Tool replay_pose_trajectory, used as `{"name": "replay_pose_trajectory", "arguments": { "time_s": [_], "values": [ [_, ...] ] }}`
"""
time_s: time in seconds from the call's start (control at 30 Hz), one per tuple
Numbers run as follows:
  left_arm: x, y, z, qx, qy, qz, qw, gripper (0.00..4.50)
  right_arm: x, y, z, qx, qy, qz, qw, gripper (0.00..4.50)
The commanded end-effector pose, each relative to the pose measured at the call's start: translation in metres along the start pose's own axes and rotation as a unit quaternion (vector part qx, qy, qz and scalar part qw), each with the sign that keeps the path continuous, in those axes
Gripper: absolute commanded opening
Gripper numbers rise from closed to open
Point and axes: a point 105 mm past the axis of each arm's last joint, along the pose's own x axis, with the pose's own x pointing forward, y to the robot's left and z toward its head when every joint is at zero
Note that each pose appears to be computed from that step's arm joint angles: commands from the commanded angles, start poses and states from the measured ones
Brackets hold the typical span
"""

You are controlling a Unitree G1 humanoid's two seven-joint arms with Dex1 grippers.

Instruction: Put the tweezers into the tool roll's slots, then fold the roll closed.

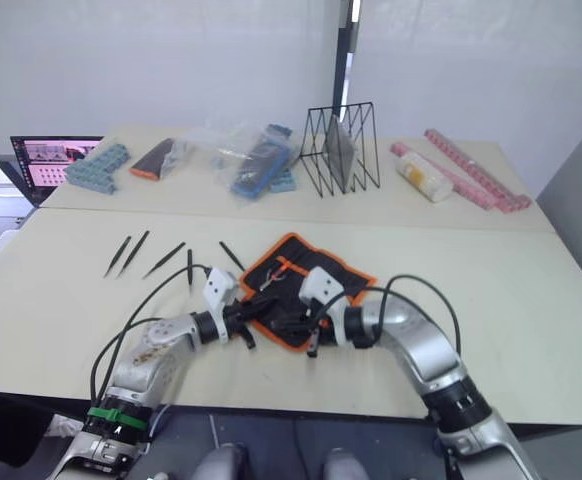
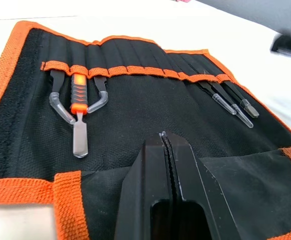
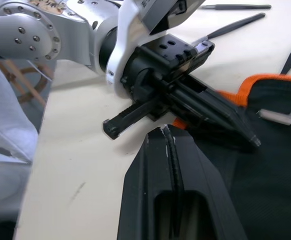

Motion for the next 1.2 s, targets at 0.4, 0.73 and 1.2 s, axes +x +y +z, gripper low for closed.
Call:
{"name": "replay_pose_trajectory", "arguments": {
  "time_s": [0.4,0.73,1.2],
  "values": [
    [-0.013,0.019,-0.048,-0.031,0.089,0.061,0.994,0.03,0.019,0.015,-0.087,0.018,0.041,0.051,0.998,0.00],
    [-0.010,0.025,-0.051,-0.030,0.099,0.066,0.992,0.03,-0.007,0.038,-0.098,0.050,0.046,0.101,0.993,0.00],
    [-0.005,0.015,0.009,0.041,-0.006,0.011,0.999,0.03,-0.042,0.025,-0.042,0.076,-0.030,0.094,0.992,0.00]
  ]
}}
